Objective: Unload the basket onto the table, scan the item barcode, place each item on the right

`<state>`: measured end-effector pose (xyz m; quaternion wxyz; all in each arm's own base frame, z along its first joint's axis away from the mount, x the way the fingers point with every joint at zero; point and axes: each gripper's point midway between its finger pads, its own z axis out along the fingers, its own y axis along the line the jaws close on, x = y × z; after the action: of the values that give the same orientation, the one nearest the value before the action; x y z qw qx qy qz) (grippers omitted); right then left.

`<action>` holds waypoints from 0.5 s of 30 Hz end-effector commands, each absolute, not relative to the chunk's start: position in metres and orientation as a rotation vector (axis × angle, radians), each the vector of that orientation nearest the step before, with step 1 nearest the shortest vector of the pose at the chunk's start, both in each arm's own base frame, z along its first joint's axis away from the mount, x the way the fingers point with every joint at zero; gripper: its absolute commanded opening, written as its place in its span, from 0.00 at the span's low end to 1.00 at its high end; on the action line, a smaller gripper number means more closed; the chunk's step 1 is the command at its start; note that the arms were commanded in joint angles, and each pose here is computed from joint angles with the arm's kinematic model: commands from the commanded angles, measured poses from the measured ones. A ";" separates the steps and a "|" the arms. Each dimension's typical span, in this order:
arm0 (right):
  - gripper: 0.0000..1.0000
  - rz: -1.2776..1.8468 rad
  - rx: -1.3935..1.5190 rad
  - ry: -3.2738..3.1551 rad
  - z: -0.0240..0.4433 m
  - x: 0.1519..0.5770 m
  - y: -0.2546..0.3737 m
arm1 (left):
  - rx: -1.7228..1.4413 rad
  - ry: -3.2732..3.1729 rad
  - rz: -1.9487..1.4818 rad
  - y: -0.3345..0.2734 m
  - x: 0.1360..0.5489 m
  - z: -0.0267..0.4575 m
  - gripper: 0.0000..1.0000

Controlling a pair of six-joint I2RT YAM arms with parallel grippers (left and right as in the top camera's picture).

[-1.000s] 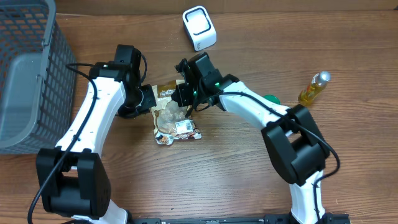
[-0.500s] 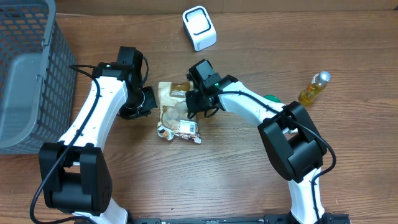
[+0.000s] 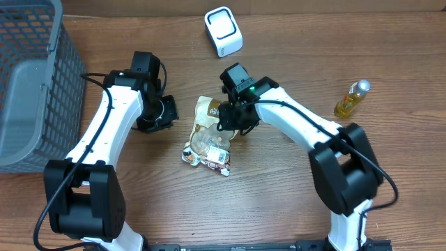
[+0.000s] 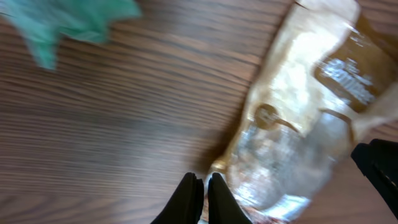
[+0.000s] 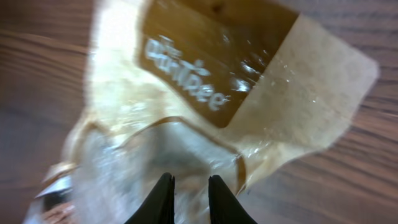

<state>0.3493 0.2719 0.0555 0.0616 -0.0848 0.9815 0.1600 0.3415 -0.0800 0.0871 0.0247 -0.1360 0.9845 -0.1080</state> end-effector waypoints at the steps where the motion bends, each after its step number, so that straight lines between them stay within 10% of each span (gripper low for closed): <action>1: 0.17 0.530 -0.238 2.901 0.091 0.358 0.270 | -0.375 3.099 -0.491 -0.108 0.330 0.085 0.04; 15: 0.36 0.423 -0.116 3.049 0.081 0.345 0.226 | -0.232 3.263 -0.351 -0.157 0.274 0.067 0.04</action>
<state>0.3392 0.2269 0.0709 0.0161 -0.0394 0.9902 0.1329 0.2839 -0.1555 0.0777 -0.0572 -0.0571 0.9886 -0.1270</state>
